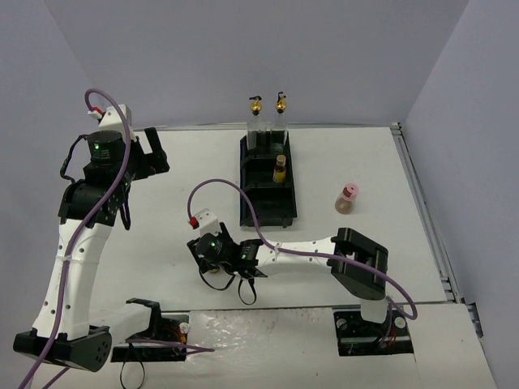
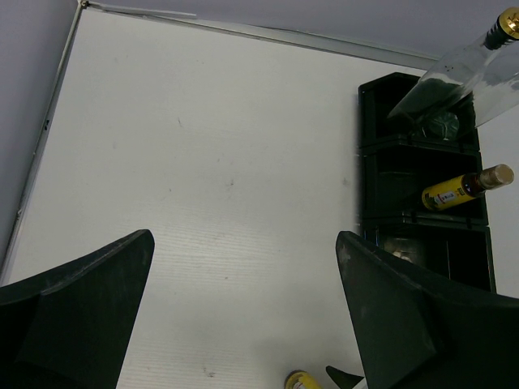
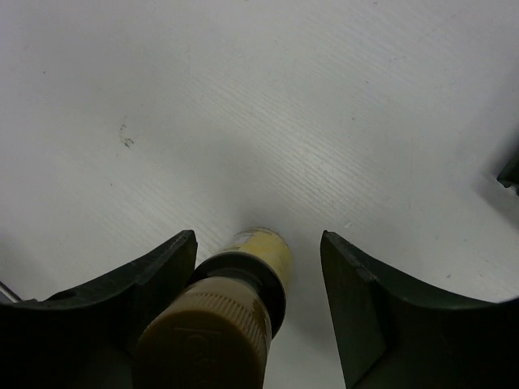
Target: Organize the condiment bottles
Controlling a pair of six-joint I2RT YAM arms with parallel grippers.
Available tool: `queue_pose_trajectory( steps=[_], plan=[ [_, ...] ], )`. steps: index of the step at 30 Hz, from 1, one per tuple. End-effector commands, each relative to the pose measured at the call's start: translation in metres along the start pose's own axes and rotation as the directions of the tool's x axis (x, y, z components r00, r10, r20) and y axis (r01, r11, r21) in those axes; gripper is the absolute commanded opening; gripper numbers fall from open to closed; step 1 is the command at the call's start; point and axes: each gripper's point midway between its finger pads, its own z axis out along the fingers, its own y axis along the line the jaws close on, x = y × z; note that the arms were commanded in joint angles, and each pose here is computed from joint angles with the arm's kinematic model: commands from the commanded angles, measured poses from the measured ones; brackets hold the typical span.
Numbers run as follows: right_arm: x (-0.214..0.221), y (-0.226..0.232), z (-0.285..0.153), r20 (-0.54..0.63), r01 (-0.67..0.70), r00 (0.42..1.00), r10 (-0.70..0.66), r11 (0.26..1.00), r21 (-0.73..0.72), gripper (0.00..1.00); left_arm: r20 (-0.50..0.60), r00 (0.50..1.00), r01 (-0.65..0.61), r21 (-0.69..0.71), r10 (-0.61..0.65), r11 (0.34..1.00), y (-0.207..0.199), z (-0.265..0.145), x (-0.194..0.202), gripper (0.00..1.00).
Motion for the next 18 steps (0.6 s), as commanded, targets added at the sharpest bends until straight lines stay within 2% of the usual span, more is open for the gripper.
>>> queue_pose_trajectory(
  steps=[1,10,18],
  plan=[
    [-0.024,0.006,-0.001,0.074,-0.040,0.996,0.041,0.999,-0.017,0.48,0.097,0.995,0.006,0.024,-0.008,1.000,-0.003,-0.009,-0.025,0.92],
    [-0.025,0.004,-0.001,0.068,-0.036,0.997,0.036,0.999,0.005,0.00,0.099,0.995,0.007,0.021,-0.009,1.000,-0.003,-0.009,-0.026,0.92],
    [-0.104,-0.021,-0.032,0.193,-0.075,0.979,0.060,0.995,0.069,0.00,0.111,0.994,0.010,0.020,-0.012,1.000,-0.002,-0.013,-0.027,0.92]
  ],
)
